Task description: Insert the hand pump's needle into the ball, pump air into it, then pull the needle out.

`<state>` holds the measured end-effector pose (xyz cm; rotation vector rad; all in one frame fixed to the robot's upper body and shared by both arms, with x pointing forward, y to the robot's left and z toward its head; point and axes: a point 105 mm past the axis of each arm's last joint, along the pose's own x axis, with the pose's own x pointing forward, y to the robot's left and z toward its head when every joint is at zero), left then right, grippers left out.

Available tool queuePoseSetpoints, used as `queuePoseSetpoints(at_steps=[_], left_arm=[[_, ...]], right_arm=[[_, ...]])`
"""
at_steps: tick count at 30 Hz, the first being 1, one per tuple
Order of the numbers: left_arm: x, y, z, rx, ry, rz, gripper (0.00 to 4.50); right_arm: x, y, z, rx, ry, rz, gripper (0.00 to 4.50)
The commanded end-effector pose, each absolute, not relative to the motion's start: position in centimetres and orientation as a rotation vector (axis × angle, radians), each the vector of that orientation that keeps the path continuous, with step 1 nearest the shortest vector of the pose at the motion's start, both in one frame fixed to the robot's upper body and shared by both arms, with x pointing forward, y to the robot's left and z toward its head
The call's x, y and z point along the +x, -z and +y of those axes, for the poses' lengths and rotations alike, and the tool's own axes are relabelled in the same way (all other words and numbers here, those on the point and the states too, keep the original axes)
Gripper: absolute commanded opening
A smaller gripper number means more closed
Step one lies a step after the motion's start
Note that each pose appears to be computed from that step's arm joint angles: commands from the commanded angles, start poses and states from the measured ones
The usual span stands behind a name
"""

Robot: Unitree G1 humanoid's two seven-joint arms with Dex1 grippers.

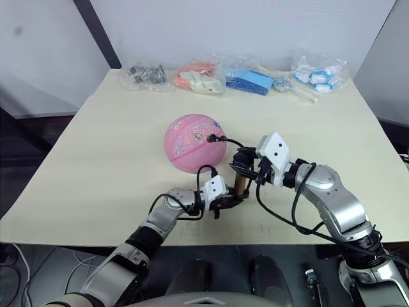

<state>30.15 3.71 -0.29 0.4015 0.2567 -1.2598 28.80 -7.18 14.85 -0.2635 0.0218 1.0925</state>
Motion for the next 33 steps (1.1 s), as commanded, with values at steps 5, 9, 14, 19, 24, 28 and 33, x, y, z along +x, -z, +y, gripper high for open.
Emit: queuePoseSetpoints(at_steps=[5, 9, 14, 19, 24, 28, 33], left_arm=[[28.8, 3.1, 4.9, 0.421, 1.280, 0.399, 1.07], [28.7, 3.3, 4.9, 0.422, 1.283, 0.402, 1.07], [28.6, 3.3, 4.8, 0.421, 1.286, 0.401, 1.07], [28.7, 3.4, 4.9, 0.422, 1.284, 0.403, 1.07], [28.8, 3.4, 5.1, 0.424, 1.280, 0.404, 1.07], [28.8, 3.4, 5.2, 0.426, 1.278, 0.404, 1.07], [28.7, 3.5, 5.2, 0.424, 1.274, 0.405, 1.07]], right_arm=[[29.5, -22.0, -9.0, -0.229, -1.092, -0.055, 1.65], [29.0, -28.3, -10.2, -0.239, -1.080, -0.182, 1.65], [28.2, -32.0, -10.9, -0.255, -1.068, -0.250, 1.65], [28.0, -33.4, -11.0, -0.254, -1.054, -0.286, 1.65], [29.3, -26.9, -10.2, -0.255, -1.050, -0.115, 1.65], [30.0, -21.7, -9.7, -0.200, -1.047, -0.011, 1.65], [29.9, -12.3, -9.1, -0.139, -1.032, 0.198, 1.65]])
